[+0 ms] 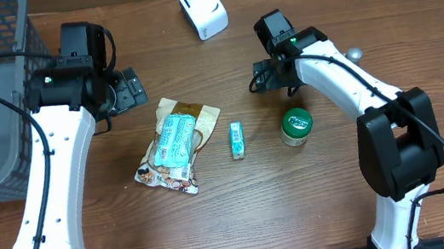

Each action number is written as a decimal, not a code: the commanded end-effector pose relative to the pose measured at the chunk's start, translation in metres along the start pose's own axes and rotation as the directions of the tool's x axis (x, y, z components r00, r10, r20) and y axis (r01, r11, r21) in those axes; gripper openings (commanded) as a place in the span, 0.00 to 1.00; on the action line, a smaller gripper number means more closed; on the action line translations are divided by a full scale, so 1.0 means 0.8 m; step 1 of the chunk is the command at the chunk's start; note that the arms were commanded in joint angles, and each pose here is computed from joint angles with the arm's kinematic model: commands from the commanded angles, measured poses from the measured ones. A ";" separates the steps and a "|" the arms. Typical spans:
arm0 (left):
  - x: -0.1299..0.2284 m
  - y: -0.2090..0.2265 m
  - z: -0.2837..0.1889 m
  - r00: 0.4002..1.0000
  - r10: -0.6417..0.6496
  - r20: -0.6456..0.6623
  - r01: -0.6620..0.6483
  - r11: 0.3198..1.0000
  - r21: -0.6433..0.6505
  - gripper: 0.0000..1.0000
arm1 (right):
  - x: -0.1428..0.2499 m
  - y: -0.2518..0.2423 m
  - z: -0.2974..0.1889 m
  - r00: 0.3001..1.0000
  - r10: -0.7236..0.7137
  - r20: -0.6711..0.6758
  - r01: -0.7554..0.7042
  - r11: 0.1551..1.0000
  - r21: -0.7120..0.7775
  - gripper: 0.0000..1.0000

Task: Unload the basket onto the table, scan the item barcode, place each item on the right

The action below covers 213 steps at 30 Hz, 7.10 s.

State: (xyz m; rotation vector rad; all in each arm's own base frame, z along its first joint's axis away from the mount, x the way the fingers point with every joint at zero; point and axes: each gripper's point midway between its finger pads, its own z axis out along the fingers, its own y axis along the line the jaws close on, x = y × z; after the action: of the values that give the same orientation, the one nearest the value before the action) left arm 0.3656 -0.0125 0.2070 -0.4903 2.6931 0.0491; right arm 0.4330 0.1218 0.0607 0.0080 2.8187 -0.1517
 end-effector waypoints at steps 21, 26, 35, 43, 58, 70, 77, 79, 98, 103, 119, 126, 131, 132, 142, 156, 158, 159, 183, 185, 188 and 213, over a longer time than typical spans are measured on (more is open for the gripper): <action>-0.006 -0.002 -0.006 1.000 0.015 0.015 -0.015 1.000 0.011 1.00 | -0.003 -0.004 -0.003 1.000 0.000 0.013 0.000 1.000 0.011 1.00; -0.006 -0.002 -0.006 1.000 0.014 0.015 -0.014 1.000 0.011 1.00 | -0.003 -0.004 -0.003 1.000 0.000 0.013 0.000 1.000 0.011 1.00; -0.006 -0.002 -0.006 1.000 0.015 0.015 -0.015 1.000 0.011 1.00 | -0.003 -0.004 -0.003 1.000 0.000 0.013 0.000 1.000 0.011 1.00; -0.006 -0.002 -0.006 1.000 0.014 0.015 -0.014 1.000 0.011 1.00 | -0.003 -0.004 -0.003 1.000 0.000 0.013 0.000 1.000 0.011 1.00; -0.006 -0.002 -0.006 1.000 0.015 0.015 -0.015 1.000 0.011 1.00 | -0.003 -0.004 -0.003 1.000 0.000 0.013 0.000 1.000 0.011 1.00; -0.006 -0.002 -0.006 1.000 0.015 0.015 -0.015 1.000 0.011 1.00 | -0.003 -0.004 -0.003 1.000 0.000 0.013 0.000 1.000 0.011 1.00; -0.006 -0.002 -0.006 1.000 0.014 0.015 -0.014 1.000 0.011 1.00 | -0.003 -0.004 -0.003 1.000 0.000 0.013 0.000 1.000 0.011 1.00; -0.006 -0.002 -0.006 1.000 0.014 0.015 -0.014 1.000 0.011 1.00 | -0.003 -0.004 -0.003 1.000 0.000 0.013 0.000 1.000 0.011 1.00; -0.006 -0.002 -0.006 1.000 0.014 0.015 -0.014 1.000 0.011 0.99 | -0.021 0.018 -0.007 0.992 -0.105 0.073 0.111 0.991 -0.077 0.91; -0.006 -0.002 -0.006 1.000 0.014 0.015 -0.014 1.000 0.011 1.00 | -0.021 -0.004 -0.075 0.998 -0.039 0.043 0.041 0.998 -0.041 0.83; -0.006 -0.002 -0.006 1.000 0.015 0.015 -0.015 1.000 0.011 1.00 | 0.102 -0.012 -0.107 0.956 0.029 -0.293 -0.050 0.997 -0.066 0.97; -0.006 -0.002 -0.006 1.000 0.014 0.015 -0.014 1.000 0.011 1.00 | 0.127 -0.007 -0.054 0.955 0.023 -0.295 -0.044 0.997 -0.066 0.96; -0.006 -0.002 -0.006 1.000 0.014 0.015 -0.014 1.000 0.011 1.00 | 0.147 -0.011 -0.036 0.947 0.020 -0.320 -0.040 0.998 -0.055 0.84; -0.006 -0.002 -0.006 1.000 0.014 0.015 -0.014 1.000 0.011 1.00 | 0.147 -0.012 -0.036 0.947 0.021 -0.320 -0.040 0.998 -0.052 0.80; -0.006 -0.002 -0.006 1.000 0.014 0.015 -0.014 1.000 0.011 1.00 | 0.156 -0.085 -0.036 0.923 0.111 -0.370 -0.071 0.990 0.120 0.68; -0.006 -0.002 -0.006 1.000 0.014 0.015 -0.014 1.000 0.011 1.00 | 0.153 -0.189 -0.024 0.850 0.371 -0.373 -0.314 0.927 0.207 0.69; -0.006 -0.002 -0.006 1.000 0.015 0.015 -0.015 1.000 0.011 1.00 | 0.149 -0.195 -0.025 0.847 0.386 -0.365 -0.330 0.921 0.209 0.79; -0.006 -0.002 -0.006 1.000 0.015 0.015 -0.015 1.000 0.011 1.00 | 0.145 -0.197 -0.028 0.847 0.390 -0.360 -0.335 0.919 0.208 0.92; -0.006 -0.002 -0.006 1.000 0.014 0.015 -0.014 1.000 0.011 1.00 | 0.092 0.051 -0.192 0.949 0.018 -0.313 -0.120 0.944 -0.308 1.00; -0.006 -0.002 -0.006 1.000 0.015 0.015 -0.015 1.000 0.011 1.00 | 0.091 0.066 -0.195 0.955 -0.001 -0.298 -0.105 0.935 -0.340 0.99; -0.006 -0.002 -0.006 1.000 0.014 0.015 -0.014 1.000 0.011 1.00 | 0.092 0.079 -0.197 0.958 -0.007 -0.287 -0.098 0.932 -0.350 0.98; -0.006 -0.002 -0.006 1.000 0.014 0.015 -0.014 1.000 0.011 1.00 | -0.076 -0.179 -0.231 0.891 0.427 0.152 -0.421 0.904 -0.075 0.04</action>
State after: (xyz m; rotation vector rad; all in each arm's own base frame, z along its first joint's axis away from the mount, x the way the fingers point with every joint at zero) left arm 0.3655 -0.0125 0.2069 -0.4903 2.6935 0.0492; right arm 0.4293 0.0205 0.2685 0.5299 2.5939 0.0518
